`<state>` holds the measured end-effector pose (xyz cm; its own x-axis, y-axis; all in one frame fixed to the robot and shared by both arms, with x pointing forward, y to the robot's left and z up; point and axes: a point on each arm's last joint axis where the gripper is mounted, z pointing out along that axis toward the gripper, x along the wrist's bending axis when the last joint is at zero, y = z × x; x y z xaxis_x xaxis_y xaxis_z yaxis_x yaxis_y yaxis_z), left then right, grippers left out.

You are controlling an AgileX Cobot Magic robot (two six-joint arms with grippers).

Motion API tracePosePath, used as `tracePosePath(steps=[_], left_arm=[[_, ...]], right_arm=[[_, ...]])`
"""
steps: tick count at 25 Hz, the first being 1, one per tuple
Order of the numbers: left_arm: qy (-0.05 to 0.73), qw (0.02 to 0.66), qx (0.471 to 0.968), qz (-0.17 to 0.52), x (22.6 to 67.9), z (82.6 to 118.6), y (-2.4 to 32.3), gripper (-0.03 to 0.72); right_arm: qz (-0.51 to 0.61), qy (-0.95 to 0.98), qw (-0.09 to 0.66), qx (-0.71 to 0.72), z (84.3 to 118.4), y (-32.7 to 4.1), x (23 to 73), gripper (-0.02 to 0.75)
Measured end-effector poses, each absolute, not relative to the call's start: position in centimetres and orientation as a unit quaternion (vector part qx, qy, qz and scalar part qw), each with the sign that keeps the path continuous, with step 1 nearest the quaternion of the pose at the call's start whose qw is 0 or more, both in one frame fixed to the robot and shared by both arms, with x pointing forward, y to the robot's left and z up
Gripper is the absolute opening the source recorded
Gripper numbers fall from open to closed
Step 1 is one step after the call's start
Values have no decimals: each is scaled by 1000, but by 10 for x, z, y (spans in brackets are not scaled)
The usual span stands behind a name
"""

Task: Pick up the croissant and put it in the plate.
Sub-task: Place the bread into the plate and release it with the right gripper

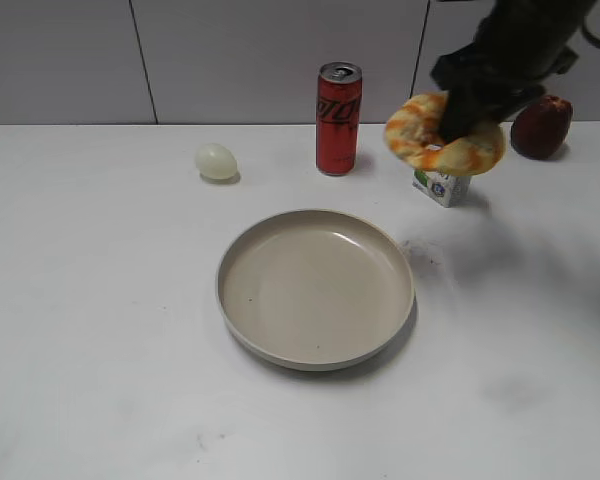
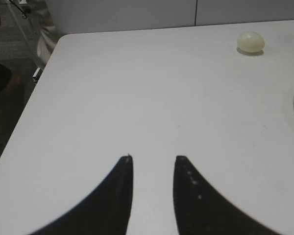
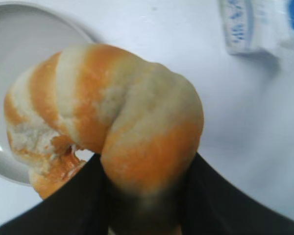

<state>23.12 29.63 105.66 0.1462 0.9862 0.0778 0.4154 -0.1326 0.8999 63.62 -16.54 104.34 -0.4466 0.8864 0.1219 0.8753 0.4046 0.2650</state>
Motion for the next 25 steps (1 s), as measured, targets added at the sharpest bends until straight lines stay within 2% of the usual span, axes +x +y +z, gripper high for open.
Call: tracePosePath(steps=[4,8,16,19,23,25], left_arm=[[536,382,653,373,231,1057,296,228],[536,382,653,373,231,1057,296,228],[536,382,653,373,231,1057,296,228],[536,382,653,373,231,1057,296,228],[536,382,653,373,231,1057,296,228],[536,382,653,373,231,1057,296,228]], right_arm=[[163,870,29,465,1034,-100,615,271],[180,884,35,431,999,-55,597,271],[126,885,12,448,925,-48,600,292],[110,886,3,451,908,-47,600,379],[89,889,-4,448,896,-49,600,580],[80,892,-5,445,897,-50,600,644]])
